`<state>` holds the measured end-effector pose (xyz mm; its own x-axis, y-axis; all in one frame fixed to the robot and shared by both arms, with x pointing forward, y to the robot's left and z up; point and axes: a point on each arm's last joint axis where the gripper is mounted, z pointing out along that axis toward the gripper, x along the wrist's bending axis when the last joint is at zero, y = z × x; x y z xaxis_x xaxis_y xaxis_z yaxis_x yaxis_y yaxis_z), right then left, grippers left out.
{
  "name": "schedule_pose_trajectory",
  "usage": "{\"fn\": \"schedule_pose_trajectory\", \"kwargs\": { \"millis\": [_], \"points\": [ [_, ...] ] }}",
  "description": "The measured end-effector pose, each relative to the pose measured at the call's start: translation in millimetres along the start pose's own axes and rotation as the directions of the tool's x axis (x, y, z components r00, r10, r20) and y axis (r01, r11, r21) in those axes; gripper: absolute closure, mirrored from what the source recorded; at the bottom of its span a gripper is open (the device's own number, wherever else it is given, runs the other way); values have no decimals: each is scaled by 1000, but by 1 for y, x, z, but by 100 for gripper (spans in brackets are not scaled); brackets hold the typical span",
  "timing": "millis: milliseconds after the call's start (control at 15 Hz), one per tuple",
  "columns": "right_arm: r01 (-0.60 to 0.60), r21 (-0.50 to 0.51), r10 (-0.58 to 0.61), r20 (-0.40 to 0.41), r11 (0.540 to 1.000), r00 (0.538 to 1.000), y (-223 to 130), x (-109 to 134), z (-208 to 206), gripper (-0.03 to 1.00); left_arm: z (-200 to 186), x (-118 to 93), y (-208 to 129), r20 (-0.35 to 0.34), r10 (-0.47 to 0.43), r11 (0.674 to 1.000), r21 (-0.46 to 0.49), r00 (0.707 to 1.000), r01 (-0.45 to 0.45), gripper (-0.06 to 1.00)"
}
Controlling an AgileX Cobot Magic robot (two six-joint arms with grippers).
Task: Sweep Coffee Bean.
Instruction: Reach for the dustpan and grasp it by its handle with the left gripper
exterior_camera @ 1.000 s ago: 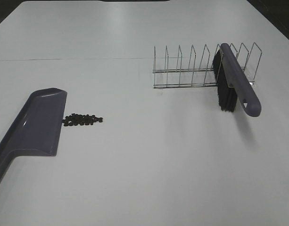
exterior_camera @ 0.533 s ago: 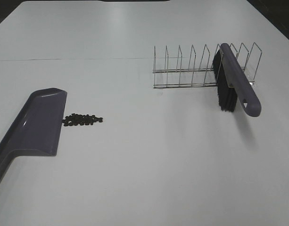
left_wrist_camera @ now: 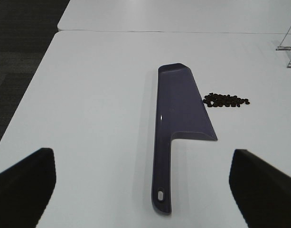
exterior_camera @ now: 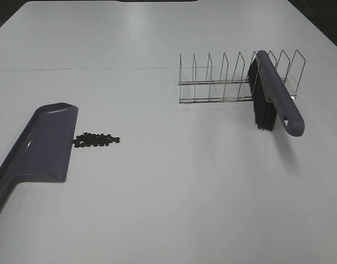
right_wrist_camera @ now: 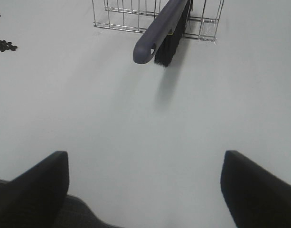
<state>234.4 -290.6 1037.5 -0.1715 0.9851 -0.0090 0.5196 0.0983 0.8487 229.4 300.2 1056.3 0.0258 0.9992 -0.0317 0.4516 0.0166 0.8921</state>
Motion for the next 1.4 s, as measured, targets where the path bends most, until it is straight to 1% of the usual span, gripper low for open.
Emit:
{"fn": "schedule_pose_trajectory", "kwargs": {
  "millis": [1400],
  "points": [
    [0, 0, 0, 0, 1000, 1000, 0, 0, 0, 21, 0, 0, 0, 0, 0, 1000, 0, 1000, 0, 4]
  ]
}}
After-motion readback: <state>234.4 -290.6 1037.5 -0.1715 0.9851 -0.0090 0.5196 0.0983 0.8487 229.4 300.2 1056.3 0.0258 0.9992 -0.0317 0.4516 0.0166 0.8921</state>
